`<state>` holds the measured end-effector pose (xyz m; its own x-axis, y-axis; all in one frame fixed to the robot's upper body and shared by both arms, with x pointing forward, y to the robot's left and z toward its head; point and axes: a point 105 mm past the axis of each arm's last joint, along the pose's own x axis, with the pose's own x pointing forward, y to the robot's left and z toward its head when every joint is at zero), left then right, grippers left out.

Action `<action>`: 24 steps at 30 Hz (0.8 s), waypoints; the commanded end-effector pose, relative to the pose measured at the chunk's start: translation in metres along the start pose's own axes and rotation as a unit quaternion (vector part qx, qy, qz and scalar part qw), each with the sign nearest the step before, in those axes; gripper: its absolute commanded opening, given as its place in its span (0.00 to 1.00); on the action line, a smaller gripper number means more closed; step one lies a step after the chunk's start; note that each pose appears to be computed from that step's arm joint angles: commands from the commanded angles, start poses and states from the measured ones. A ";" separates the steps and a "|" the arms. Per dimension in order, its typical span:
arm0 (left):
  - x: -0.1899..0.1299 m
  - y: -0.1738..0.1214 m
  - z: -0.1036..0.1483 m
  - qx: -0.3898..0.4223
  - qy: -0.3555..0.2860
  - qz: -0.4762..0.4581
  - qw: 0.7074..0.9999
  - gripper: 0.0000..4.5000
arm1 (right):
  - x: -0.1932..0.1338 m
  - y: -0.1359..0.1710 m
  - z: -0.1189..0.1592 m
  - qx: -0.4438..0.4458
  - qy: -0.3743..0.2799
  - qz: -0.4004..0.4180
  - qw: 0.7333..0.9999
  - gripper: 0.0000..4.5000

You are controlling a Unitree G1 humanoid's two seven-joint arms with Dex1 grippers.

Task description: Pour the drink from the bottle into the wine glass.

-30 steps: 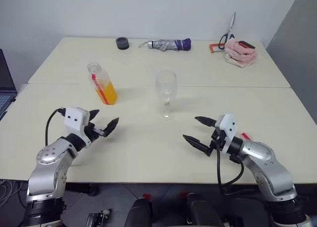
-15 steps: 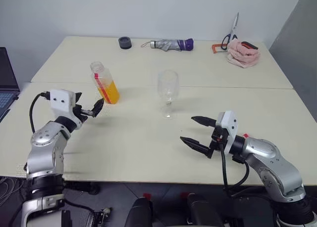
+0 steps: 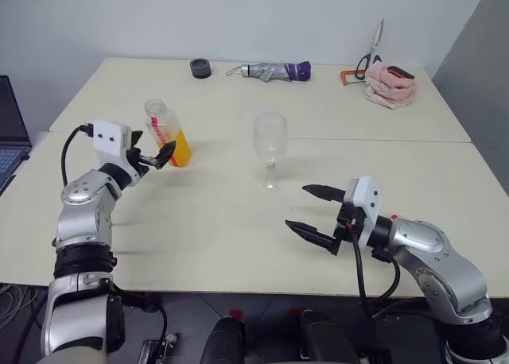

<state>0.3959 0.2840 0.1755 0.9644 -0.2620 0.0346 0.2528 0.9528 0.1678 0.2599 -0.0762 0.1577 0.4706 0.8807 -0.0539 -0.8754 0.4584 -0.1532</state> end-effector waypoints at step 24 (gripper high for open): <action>0.033 0.003 0.025 0.008 -0.031 -0.028 0.999 0.91 | 0.005 0.010 0.039 -0.037 -0.063 0.040 0.997 1.00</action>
<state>0.4243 0.2769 0.1839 0.9485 -0.3144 0.0391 0.3054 0.9402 0.1508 0.2563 -0.0657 0.1777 0.4127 0.9108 0.0069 -0.8966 0.4076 -0.1729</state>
